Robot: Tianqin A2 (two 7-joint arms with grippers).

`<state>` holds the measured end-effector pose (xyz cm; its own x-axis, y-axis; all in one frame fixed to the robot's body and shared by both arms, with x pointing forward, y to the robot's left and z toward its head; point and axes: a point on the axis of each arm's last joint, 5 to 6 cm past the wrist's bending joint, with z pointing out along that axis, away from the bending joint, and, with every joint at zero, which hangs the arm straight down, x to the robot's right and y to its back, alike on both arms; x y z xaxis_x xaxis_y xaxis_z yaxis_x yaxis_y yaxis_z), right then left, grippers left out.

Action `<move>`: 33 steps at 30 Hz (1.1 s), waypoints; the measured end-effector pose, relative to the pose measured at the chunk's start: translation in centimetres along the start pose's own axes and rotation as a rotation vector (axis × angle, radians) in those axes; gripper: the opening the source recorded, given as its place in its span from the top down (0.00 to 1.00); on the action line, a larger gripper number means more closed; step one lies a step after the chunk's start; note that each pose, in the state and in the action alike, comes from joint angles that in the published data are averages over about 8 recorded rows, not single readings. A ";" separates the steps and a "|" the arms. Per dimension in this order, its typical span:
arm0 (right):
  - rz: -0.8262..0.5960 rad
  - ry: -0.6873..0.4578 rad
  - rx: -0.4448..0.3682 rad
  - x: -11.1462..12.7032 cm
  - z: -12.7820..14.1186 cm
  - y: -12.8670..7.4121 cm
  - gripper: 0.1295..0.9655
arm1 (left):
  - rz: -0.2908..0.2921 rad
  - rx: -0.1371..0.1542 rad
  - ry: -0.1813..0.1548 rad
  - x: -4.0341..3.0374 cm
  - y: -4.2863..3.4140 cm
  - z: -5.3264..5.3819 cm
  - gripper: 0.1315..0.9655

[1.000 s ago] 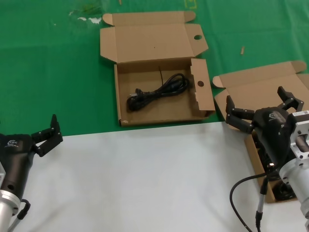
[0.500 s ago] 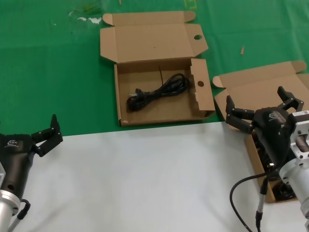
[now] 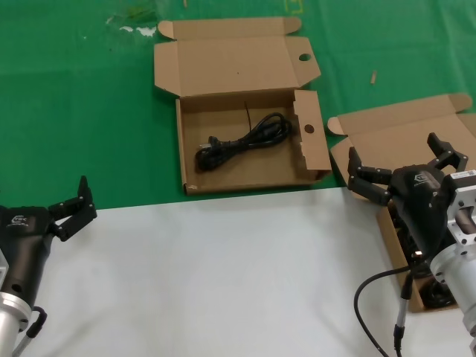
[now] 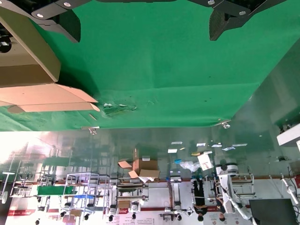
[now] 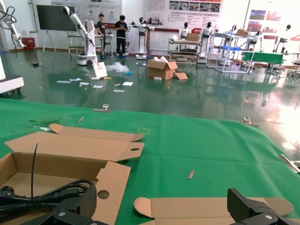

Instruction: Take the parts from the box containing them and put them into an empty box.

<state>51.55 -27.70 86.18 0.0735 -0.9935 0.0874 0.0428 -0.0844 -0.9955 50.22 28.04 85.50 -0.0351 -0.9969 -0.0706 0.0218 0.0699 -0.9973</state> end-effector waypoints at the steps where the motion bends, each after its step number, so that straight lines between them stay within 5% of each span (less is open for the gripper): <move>1: 0.000 0.000 0.000 0.0 0.0 0.0 0.00 | 0.000 0.000 0.000 0.00 0.00 0.0 0.00; 33: 0.000 0.000 0.000 0.0 0.0 0.0 0.00 | 0.000 0.000 0.000 0.00 0.00 0.0 0.00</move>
<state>51.55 -27.70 86.18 0.0735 -0.9935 0.0874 0.0428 -0.0844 -0.9955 50.22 28.04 85.50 -0.0351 -0.9969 -0.0707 0.0218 0.0700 -0.9973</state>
